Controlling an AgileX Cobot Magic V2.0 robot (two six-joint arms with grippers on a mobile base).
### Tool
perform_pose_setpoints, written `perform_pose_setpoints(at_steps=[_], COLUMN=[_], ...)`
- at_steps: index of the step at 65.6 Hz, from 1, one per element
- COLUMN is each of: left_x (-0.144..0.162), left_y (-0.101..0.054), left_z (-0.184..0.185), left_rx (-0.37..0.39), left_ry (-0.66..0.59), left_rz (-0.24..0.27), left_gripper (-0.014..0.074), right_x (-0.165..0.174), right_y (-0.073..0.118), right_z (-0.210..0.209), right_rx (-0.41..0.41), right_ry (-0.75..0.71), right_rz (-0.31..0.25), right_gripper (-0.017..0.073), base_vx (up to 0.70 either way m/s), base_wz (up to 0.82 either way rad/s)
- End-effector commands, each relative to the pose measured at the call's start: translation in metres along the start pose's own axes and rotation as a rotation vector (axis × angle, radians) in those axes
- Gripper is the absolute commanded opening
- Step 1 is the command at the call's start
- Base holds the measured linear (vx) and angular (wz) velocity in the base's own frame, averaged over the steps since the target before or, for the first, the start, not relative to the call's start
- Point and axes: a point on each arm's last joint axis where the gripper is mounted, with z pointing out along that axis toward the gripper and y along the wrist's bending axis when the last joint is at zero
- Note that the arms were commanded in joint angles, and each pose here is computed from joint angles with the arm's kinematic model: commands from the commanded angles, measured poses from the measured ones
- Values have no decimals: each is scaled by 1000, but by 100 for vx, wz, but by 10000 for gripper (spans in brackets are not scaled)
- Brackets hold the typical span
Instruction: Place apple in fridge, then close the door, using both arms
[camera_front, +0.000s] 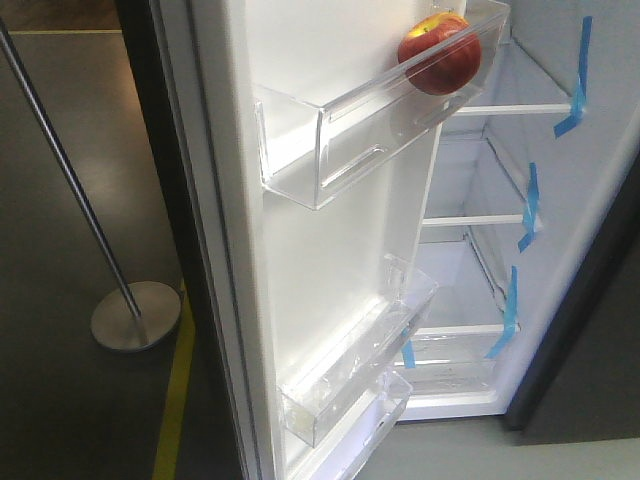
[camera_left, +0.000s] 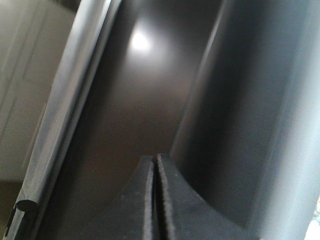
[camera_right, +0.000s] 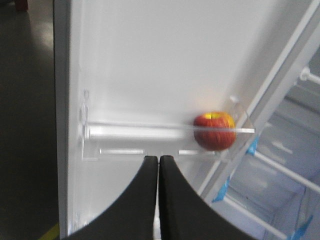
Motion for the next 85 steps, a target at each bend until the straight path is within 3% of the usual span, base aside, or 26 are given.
perform_pose_setpoints(at_steps=[1, 8, 15, 25, 31, 40, 53, 72, 85], left_x=[-16, -18, -17, -5, 1, 10, 23, 50, 65], left_y=[2, 18, 33, 52, 59, 62, 40, -3, -34], left_z=[28, 56, 82, 112, 123, 134, 144, 143, 139], left_rx=[75, 84, 107, 195, 247, 287, 380, 599, 743], left_ry=[-25, -11, 6, 63, 95, 159, 258, 422, 499], left_rz=[-32, -74, -152, -320, -386, -425, -394, -368, -386], left_gripper=[16, 44, 77, 150, 217, 328, 380, 380, 380], right_x=[22, 51, 77, 105, 112, 115, 114, 113, 112], right_y=[1, 5, 9, 16, 21, 23, 23, 22, 21], right_z=[2, 10, 19, 25, 24, 23, 23, 24, 24], right_rx=[38, 52, 49, 42, 32, 21, 22, 33, 40], right_ry=[69, 135, 173, 211, 219, 228, 226, 211, 202], right_rz=[21, 62, 99, 144, 153, 169, 172, 170, 169], right_gripper=[-6, -6, -6, -6, -6, -6, -6, -6, -6], base_vx=[0, 0, 0, 0, 0, 0, 0, 0, 0], base_wz=[0, 0, 0, 0, 0, 0, 0, 0, 0])
